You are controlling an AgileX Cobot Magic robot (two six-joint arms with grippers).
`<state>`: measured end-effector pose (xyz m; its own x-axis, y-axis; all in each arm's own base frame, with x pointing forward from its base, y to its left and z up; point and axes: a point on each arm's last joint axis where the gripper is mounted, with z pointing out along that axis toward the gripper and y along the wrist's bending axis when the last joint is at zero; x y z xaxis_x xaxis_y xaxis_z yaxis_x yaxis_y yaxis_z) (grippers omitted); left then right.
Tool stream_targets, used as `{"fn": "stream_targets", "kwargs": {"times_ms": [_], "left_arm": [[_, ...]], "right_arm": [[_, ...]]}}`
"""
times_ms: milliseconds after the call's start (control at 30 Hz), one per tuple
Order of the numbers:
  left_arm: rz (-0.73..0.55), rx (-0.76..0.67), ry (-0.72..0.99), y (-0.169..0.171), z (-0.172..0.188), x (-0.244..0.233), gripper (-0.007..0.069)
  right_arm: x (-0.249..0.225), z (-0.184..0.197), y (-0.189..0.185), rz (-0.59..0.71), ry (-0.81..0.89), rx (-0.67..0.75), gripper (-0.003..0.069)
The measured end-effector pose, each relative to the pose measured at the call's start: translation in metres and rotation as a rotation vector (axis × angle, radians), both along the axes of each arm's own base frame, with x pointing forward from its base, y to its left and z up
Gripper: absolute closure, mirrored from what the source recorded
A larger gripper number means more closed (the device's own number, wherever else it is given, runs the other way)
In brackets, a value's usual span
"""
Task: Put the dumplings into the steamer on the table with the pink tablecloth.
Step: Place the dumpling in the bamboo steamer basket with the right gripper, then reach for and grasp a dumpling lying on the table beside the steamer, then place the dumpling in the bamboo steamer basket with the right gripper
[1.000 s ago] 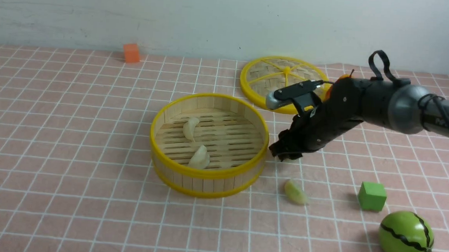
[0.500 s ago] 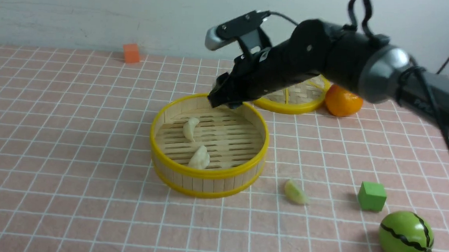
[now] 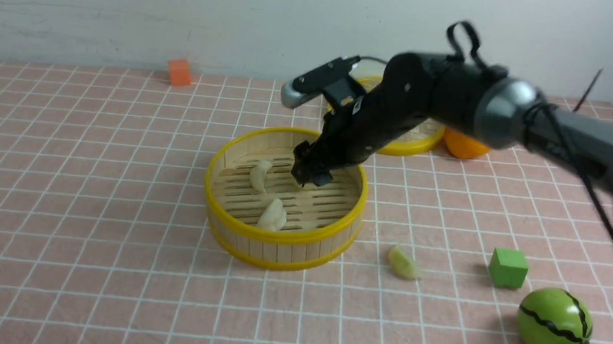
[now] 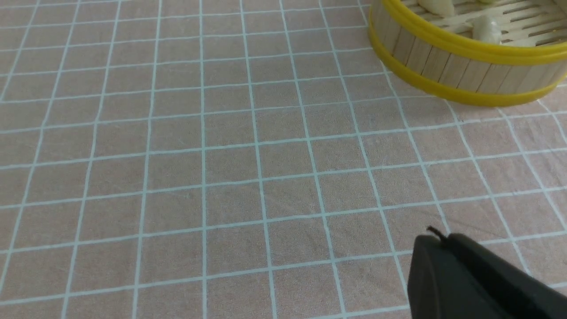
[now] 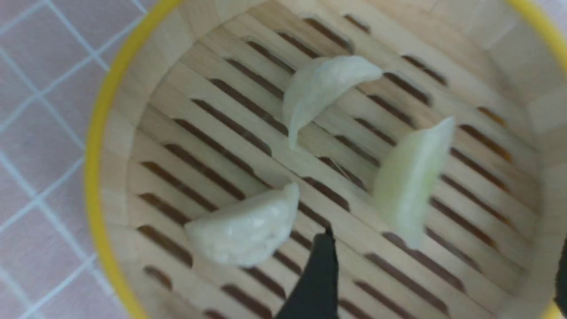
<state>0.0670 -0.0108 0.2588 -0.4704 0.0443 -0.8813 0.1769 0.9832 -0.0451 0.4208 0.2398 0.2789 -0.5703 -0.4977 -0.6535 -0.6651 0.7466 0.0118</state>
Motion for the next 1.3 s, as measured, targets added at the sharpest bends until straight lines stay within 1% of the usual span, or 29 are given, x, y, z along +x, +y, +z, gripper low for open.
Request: {"fn": "stream_targets", "kwargs": {"times_ms": [33,67,100,133,200,233,267,333,367,400,433,500,533,567,633,667,733,767,800,833,900,967,1000,1067,1100,1133,1200,1267,1300], "left_arm": [[0.0,-0.001,-0.001,0.0,0.0,0.0,0.0624],[0.001,-0.002,-0.001,0.0,0.0,0.0,0.0624],[0.001,-0.003,-0.002,0.0,0.0,0.0,0.0623],[0.001,-0.003,-0.002,0.0,0.0,0.0,0.0622],[0.0,-0.004,-0.003,0.0,0.0,0.0,0.0622],[0.0,-0.004,-0.003,0.0,0.0,0.0,0.0622],[0.0,-0.004,-0.003,0.0,0.0,0.0,0.0621],[-0.001,-0.005,-0.005,0.0,0.0,0.0,0.0618],[0.0,-0.005,-0.005,0.0,0.0,0.0,0.0617],[0.0,-0.005,-0.005,0.0,0.0,0.0,0.0617],[-0.001,-0.011,-0.003,-0.001,0.0,0.0,0.0615],[-0.003,-0.021,0.001,-0.001,0.0,0.0,0.0611],[-0.003,-0.023,0.002,-0.001,0.0,0.0,0.061],[-0.003,-0.023,0.002,-0.001,0.0,0.0,0.061],[-0.003,-0.023,0.002,-0.001,0.0,0.0,0.0608],[-0.003,-0.024,0.002,-0.001,0.0,0.0,0.0608],[-0.003,-0.025,0.003,-0.001,0.0,0.0,0.0608],[-0.003,-0.025,0.003,-0.001,0.0,0.0,0.0608],[-0.003,-0.025,0.003,-0.001,0.0,0.0,0.0608],[-0.003,-0.026,0.003,-0.001,0.0,0.0,0.0608],[-0.003,-0.026,0.003,-0.001,0.0,0.0,0.0608],[-0.003,-0.026,0.003,-0.001,0.0,0.0,0.0608],[-0.003,-0.026,0.003,-0.001,0.0,0.0,0.0608],[-0.003,-0.026,0.003,-0.001,0.0,0.0,0.0606],[-0.004,-0.027,0.0,-0.001,0.0,0.0,0.0606],[-0.005,-0.028,-0.002,-0.002,0.001,0.0,0.0606],[-0.005,-0.029,-0.003,-0.002,0.001,0.0,0.0606],[-0.005,-0.03,-0.003,-0.002,0.001,0.0,0.0606],[-0.005,-0.03,-0.004,-0.002,0.001,0.0,0.0606]], "right_arm": [[-0.007,0.018,-0.007,-0.013,-0.006,-0.003,-0.0009],[-0.01,0.027,-0.01,-0.015,-0.012,-0.009,-0.0008],[-0.022,0.053,-0.022,-0.056,-0.012,-0.018,0.0007],[-0.029,0.066,-0.032,-0.084,-0.004,-0.034,0.0025],[-0.038,0.074,-0.048,-0.156,0.053,-0.063,0.0067],[-0.039,0.069,-0.054,-0.182,0.091,-0.085,0.0088],[-0.04,0.058,-0.061,-0.21,0.146,-0.114,0.0111],[-0.04,0.019,-0.07,-0.248,0.268,-0.176,0.0153],[-0.041,-0.003,-0.072,-0.253,0.324,-0.204,0.0162],[-0.042,-0.011,-0.072,-0.252,0.341,-0.213,0.0165],[-0.044,-0.038,-0.072,-0.252,0.394,-0.232,0.0176],[-0.048,-0.077,-0.07,-0.248,0.441,-0.246,0.0181],[-0.048,-0.088,-0.07,-0.249,0.438,-0.245,0.0183],[-0.048,-0.089,-0.07,-0.249,0.434,-0.241,0.0184],[-0.045,-0.106,-0.069,-0.249,0.413,-0.236,0.0224],[-0.044,-0.107,-0.069,-0.248,0.411,-0.235,0.023],[-0.041,-0.114,-0.068,-0.228,0.39,-0.247,0.0363],[-0.041,-0.114,-0.068,-0.219,0.385,-0.252,0.04],[-0.041,-0.114,-0.068,-0.206,0.378,-0.259,0.0463],[-0.041,-0.11,-0.069,-0.188,0.367,-0.273,0.0494],[-0.039,-0.097,-0.069,-0.167,0.343,-0.28,0.0486],[-0.038,-0.073,-0.066,-0.16,0.319,-0.245,0.0484],[-0.038,-0.07,-0.065,-0.16,0.315,-0.238,0.0484],[-0.04,-0.04,-0.057,-0.143,0.275,-0.167,0.0484],[-0.042,-0.015,-0.048,-0.11,0.227,-0.102,0.0484],[-0.044,0.001,-0.041,-0.078,0.183,-0.056,0.0484],[-0.046,0.021,-0.028,-0.012,0.091,0.015,0.0484],[-0.044,0.027,-0.017,0.032,0.019,0.069,0.0484],[-0.04,0.02,-0.01,0.052,-0.004,0.089,0.0484]]}}
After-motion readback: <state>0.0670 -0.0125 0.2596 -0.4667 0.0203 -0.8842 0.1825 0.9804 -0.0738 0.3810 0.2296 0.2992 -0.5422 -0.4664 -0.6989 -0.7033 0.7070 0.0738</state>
